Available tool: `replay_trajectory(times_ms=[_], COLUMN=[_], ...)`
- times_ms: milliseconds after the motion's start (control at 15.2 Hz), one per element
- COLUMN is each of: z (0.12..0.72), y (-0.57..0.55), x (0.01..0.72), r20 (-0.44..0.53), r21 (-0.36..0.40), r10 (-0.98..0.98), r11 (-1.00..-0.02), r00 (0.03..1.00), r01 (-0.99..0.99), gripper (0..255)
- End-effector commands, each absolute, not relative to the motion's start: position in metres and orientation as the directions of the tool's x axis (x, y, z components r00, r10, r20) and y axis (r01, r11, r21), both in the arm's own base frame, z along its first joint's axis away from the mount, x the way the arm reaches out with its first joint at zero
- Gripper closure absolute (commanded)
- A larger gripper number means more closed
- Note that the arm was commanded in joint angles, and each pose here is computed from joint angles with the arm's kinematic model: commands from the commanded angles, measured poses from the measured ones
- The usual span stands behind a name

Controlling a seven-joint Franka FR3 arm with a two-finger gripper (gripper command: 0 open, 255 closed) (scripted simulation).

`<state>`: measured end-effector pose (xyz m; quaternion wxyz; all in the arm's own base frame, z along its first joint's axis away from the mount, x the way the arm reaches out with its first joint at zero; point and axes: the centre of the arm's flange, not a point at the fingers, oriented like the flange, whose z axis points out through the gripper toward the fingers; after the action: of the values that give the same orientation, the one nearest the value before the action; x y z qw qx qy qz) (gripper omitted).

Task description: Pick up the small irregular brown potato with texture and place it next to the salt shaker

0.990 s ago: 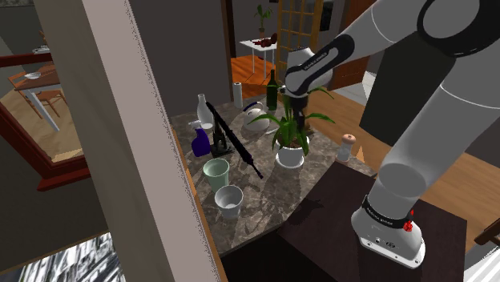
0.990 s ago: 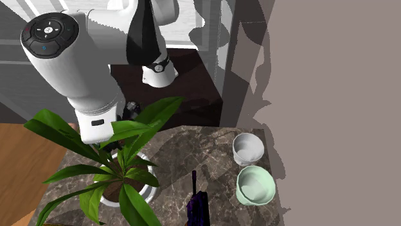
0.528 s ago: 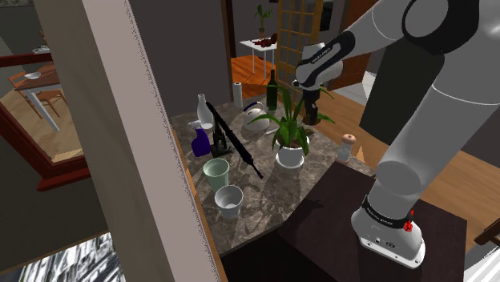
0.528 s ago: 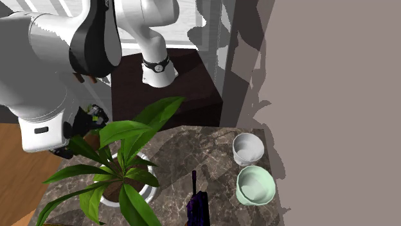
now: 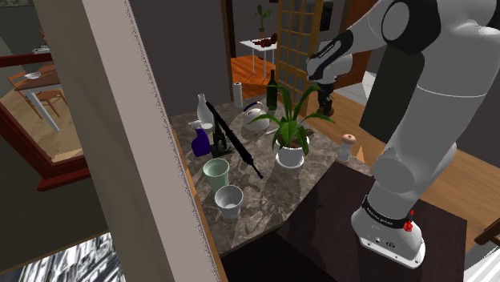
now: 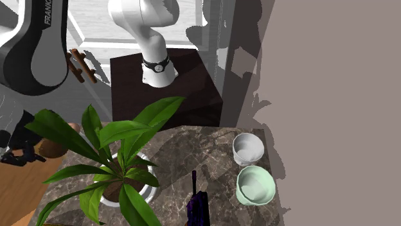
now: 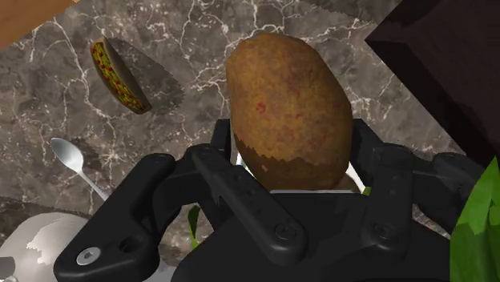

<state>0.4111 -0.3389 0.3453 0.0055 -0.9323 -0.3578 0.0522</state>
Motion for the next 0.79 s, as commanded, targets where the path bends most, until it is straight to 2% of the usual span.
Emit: replay_trajectory(times_ms=[0, 396, 726], z=[0.342, 0.342, 0.316], y=[-0.363, -0.438, -0.438], x=[0.408, 0.398, 0.398], r20=[-0.094, -0.094, -0.094], r21=[-0.048, -0.048, -0.048], r10=[0.669, 0.669, 0.669], r11=[-0.743, -0.743, -0.743], r00=[0.737, 0.737, 0.737], r01=[0.668, 0.668, 0.668], gripper=[255, 255, 255])
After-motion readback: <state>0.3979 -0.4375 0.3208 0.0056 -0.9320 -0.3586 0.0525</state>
